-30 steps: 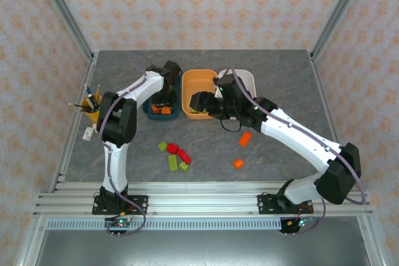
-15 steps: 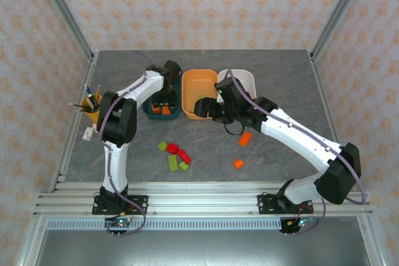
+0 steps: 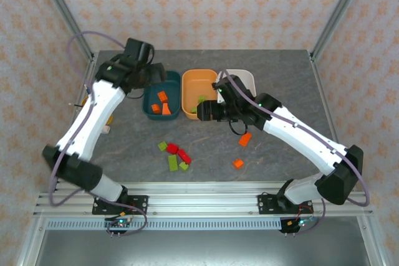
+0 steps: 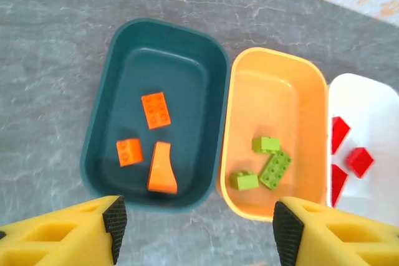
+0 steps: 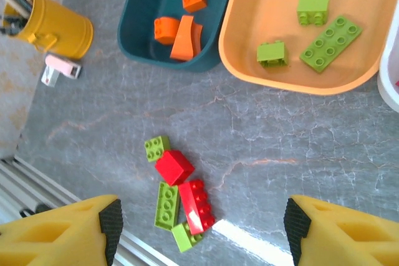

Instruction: Sort the legos into containers by color

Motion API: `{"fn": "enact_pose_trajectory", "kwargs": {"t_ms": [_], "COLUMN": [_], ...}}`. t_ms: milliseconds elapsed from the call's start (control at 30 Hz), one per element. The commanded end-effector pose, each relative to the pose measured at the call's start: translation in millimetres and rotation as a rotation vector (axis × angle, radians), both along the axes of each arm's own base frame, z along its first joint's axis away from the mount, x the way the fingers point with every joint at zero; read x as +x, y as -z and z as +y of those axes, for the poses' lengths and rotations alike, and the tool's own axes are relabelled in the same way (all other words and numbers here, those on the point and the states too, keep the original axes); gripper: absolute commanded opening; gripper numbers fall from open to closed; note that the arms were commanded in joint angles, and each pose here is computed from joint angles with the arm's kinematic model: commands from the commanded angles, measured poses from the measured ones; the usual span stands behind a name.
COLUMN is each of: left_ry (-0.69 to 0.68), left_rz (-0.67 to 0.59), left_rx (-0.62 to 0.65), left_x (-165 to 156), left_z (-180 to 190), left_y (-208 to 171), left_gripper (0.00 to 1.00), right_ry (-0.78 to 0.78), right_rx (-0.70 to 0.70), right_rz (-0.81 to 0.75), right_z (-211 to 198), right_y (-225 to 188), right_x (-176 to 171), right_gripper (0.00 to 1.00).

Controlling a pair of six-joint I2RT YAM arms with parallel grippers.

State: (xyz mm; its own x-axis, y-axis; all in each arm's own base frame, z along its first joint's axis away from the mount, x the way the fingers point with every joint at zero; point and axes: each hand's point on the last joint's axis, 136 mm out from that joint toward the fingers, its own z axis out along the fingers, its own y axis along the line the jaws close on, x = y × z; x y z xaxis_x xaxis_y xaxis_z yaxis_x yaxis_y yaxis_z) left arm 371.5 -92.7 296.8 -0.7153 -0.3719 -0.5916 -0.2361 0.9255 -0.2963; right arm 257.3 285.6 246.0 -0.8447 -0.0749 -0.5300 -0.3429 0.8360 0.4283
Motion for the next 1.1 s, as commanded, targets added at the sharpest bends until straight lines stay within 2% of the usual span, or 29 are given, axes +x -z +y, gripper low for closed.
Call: {"fn": "enact_pose_trajectory", "kwargs": {"t_ms": [0, 233, 367, 500, 633, 800, 1067], "left_ry": [-0.079, -0.169, -0.218, -0.26, -0.28, -0.273, -0.256], "left_rz": [0.047, 0.057, 0.066, 0.066, 0.044, 0.029, 0.02], "left_rx": [-0.076, -0.151, -0.228, -0.308, -0.331, -0.345, -0.36], "left_x": [-35.6, -142.6, -195.5, -232.0, -249.5, -250.7, -246.1], "left_z": [4.8, 32.2, 47.6, 57.0, 65.5, 64.8, 60.0], "left_y": [19.7, 55.2, 80.8, 96.8, 97.7, 93.1, 90.3], "left_gripper": [0.68, 0.72, 0.79, 0.99, 0.99, 0.99, 0.98], "right_ry": [-0.137, -0.42, -0.508, -0.506, -0.495, -0.486, -0.454], "right_rx": [-0.1, -0.309, -0.428, -0.542, -0.633, -0.713, -0.678], "right_rz": [-0.057, 0.027, 0.061, 0.097, 0.115, 0.134, 0.158], "right_z": [13.3, 77.5, 106.9, 121.4, 125.4, 123.1, 130.4], "right_y": [2.6, 76.0, 112.8, 144.8, 171.8, 195.8, 205.4], "right_x": [-16.9, -55.4, -62.8, -53.2, -42.0, -34.4, -26.2], "right_gripper": [0.71, 0.74, 0.75, 0.75, 0.76, 0.74, 0.59]}}
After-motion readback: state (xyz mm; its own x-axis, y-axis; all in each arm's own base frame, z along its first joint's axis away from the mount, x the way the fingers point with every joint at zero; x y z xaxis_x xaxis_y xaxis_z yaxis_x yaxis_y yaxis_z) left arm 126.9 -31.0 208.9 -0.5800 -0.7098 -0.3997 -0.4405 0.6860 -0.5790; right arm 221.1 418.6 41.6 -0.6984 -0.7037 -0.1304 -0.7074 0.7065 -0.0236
